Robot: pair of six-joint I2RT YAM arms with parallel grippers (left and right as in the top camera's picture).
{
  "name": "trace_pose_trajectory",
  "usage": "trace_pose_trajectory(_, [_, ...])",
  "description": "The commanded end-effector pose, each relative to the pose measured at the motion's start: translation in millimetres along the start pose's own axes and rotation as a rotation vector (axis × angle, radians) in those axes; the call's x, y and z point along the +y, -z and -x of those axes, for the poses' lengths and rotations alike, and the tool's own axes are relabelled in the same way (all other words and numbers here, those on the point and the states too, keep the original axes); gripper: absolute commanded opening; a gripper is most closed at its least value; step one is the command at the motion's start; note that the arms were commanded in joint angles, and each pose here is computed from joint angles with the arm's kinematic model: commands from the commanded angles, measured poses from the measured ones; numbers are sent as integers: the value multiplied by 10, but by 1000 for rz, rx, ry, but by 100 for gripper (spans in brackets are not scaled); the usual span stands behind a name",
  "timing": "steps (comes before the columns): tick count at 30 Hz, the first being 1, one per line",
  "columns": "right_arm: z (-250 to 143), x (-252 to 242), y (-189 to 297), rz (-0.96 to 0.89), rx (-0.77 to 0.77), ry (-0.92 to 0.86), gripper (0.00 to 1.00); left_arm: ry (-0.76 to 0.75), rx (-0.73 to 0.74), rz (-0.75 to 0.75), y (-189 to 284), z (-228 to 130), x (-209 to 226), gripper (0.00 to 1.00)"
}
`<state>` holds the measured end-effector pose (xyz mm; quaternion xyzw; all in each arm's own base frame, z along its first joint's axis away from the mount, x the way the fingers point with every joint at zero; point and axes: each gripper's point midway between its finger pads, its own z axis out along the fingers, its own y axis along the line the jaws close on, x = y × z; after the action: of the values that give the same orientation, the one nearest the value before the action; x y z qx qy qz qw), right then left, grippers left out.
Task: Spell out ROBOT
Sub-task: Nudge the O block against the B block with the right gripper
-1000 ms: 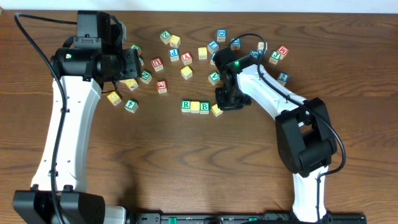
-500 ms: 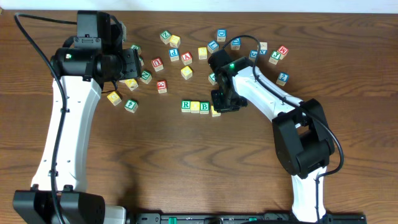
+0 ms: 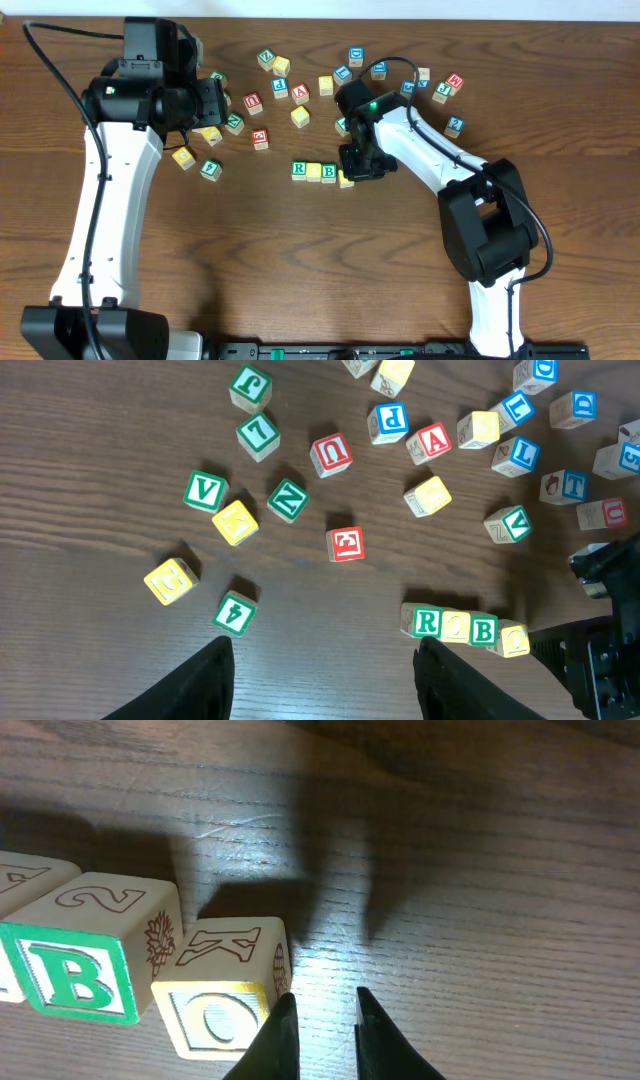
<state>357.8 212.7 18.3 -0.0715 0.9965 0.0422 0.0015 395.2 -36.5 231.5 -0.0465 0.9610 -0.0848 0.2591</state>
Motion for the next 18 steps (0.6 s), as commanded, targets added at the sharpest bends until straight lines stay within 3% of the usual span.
trace_pose_trajectory(1, [-18, 54, 30, 17, -4, -2, 14, -3, -13, 11, 7, 49, 30, 57])
trace_pose_trajectory(18, [-119, 139, 36, 71, 46, -43, 13, -2, -12, 11, 6, 48, 30, 57])
